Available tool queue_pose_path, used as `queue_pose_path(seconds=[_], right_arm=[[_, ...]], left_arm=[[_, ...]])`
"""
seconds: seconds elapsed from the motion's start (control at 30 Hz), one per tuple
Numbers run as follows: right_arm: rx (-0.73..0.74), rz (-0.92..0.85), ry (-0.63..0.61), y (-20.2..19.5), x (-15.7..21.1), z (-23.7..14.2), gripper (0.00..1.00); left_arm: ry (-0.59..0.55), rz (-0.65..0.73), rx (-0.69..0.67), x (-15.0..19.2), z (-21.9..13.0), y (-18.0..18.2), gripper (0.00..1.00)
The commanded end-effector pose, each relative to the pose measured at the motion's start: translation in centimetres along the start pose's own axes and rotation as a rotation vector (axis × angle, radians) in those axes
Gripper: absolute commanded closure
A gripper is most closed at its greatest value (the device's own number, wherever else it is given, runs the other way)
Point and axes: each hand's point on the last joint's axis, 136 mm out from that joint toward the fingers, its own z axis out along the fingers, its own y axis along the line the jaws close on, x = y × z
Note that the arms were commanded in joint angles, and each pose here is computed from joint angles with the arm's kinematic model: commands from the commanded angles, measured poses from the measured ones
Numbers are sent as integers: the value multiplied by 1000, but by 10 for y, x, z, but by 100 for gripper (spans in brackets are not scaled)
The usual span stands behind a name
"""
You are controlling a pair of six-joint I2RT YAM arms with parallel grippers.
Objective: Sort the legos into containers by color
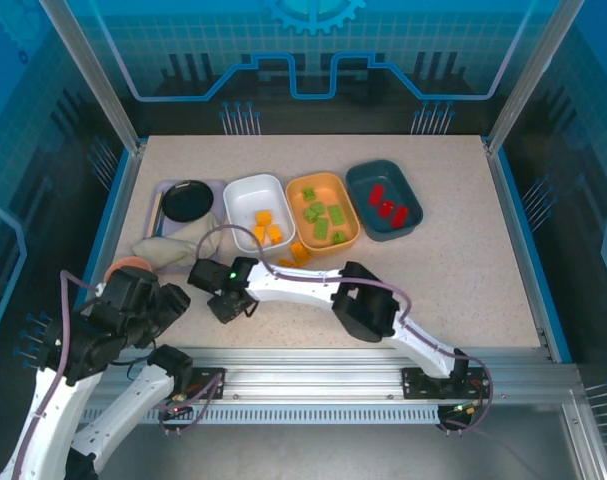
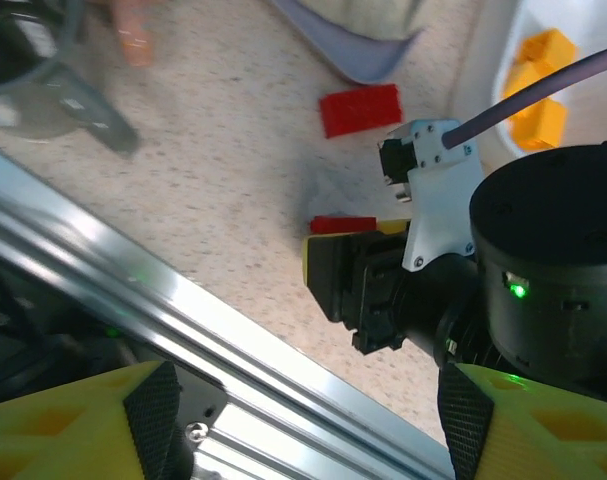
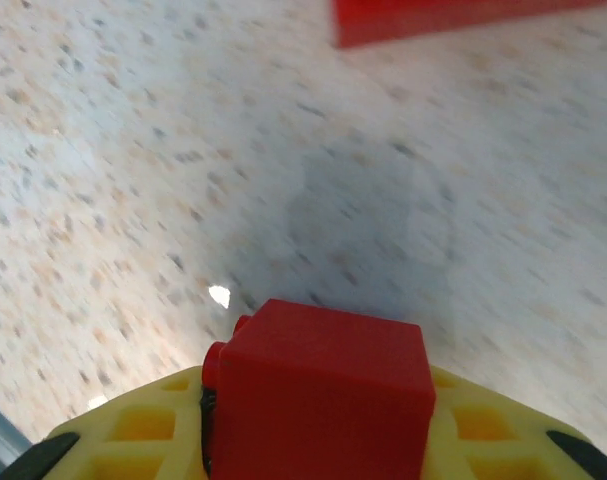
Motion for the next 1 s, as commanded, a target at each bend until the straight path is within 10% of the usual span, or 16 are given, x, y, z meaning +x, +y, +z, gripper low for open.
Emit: queue_pose_path(seconds=[0.0, 0.43, 0.97], right_arm=[[47, 120, -183, -56, -36, -98, 74], [192, 662, -268, -344, -18, -171, 72], [197, 824, -146, -496, -40, -85, 71]], left_arm=[[81, 91, 156, 8, 12, -44, 28], [140, 200, 377, -1, 80, -181, 29], [165, 220, 295, 1, 130, -235, 30]])
